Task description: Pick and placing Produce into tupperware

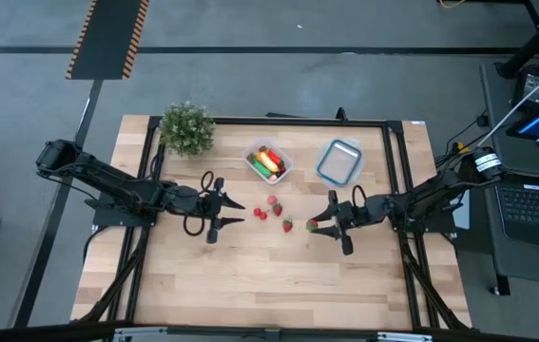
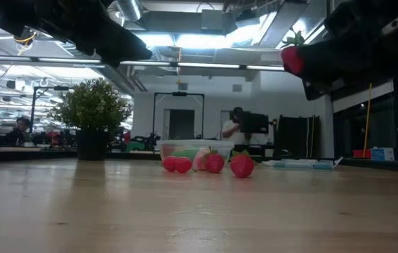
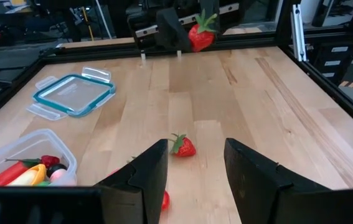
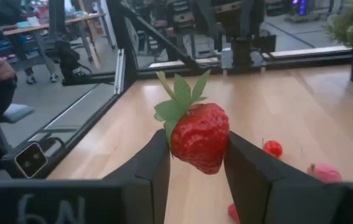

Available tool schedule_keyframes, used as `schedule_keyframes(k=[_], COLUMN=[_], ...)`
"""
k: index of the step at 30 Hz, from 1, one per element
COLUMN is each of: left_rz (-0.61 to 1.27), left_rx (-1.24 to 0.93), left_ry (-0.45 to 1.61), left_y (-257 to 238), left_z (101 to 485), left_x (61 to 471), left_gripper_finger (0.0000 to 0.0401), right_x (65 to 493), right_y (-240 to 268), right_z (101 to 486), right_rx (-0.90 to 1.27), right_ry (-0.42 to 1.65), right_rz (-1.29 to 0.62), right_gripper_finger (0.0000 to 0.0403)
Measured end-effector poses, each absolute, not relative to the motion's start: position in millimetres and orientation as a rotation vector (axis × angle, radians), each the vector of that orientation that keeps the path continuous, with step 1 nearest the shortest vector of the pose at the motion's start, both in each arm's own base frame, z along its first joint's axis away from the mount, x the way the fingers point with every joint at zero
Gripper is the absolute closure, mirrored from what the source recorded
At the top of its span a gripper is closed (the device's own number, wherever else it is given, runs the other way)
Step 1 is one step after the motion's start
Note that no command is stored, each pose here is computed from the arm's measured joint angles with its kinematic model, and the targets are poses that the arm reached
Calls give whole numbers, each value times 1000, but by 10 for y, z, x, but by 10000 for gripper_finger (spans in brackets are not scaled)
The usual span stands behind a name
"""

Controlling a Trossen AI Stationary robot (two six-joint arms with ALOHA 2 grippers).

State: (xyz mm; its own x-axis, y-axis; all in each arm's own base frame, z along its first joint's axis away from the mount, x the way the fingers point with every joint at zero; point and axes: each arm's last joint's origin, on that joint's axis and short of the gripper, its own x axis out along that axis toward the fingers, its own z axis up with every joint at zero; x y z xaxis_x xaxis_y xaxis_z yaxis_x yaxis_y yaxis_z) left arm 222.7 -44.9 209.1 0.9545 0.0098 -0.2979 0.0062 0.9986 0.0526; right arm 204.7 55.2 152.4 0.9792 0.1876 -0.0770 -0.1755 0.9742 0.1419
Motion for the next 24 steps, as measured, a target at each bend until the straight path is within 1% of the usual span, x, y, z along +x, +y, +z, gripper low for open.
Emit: schedule_keyframes(k=[2,13,19,24], left_rz=[2,2,2,2], left_rx=[53,54,54,54], left_ry=[303,302,302,302], left_y=[-449,-449,-449,-449], left_z=[2091,2092,2092,2092], left_x=[2227,2227,2227,2227], left_gripper_finger=[250,250,250,250], right_x=[2032,2019,2049,2176], right_y=[539,453,387,269], right_z=[1512,1487,1491,1531], right_rx=[133,120,120,137], right_ry=[87,79,86,128], right_rz=[155,-129,-181,-176], right_gripper_finger=[274,274,274,274])
